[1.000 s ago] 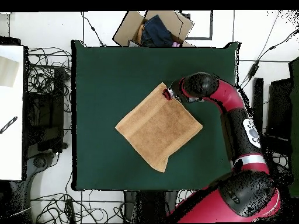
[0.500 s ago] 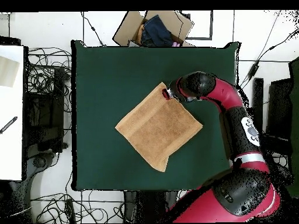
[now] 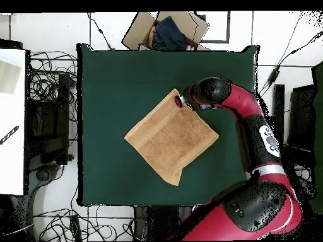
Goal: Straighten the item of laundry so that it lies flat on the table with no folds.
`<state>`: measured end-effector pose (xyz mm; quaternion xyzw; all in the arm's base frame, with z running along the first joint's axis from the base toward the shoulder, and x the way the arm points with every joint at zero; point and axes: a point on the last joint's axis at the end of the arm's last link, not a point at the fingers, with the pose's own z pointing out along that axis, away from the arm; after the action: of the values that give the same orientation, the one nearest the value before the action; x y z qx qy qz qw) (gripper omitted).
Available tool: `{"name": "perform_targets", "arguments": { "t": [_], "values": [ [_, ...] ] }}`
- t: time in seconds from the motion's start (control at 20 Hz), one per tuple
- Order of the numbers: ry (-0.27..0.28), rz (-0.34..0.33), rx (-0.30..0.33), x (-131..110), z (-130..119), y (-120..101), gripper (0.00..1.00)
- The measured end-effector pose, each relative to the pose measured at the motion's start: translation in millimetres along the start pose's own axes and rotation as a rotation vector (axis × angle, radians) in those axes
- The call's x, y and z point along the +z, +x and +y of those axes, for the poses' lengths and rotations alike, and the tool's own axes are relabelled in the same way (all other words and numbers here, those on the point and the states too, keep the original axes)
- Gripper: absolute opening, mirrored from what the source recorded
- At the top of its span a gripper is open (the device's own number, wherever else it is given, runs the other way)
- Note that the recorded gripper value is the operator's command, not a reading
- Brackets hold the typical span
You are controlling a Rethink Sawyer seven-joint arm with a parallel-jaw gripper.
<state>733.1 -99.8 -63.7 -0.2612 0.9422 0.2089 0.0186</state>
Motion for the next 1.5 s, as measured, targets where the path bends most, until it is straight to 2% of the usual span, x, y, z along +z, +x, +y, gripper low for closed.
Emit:
{"name": "perform_targets", "arguments": {
  "t": [0.75, 1.5],
  "values": [
    [0.035, 0.021, 0.008, 0.8, 4.4, -3.6, 0.00],
    [0.042, 0.035, 0.034, 1.1, 4.7, -6.5, 0.00]
  ]
}}
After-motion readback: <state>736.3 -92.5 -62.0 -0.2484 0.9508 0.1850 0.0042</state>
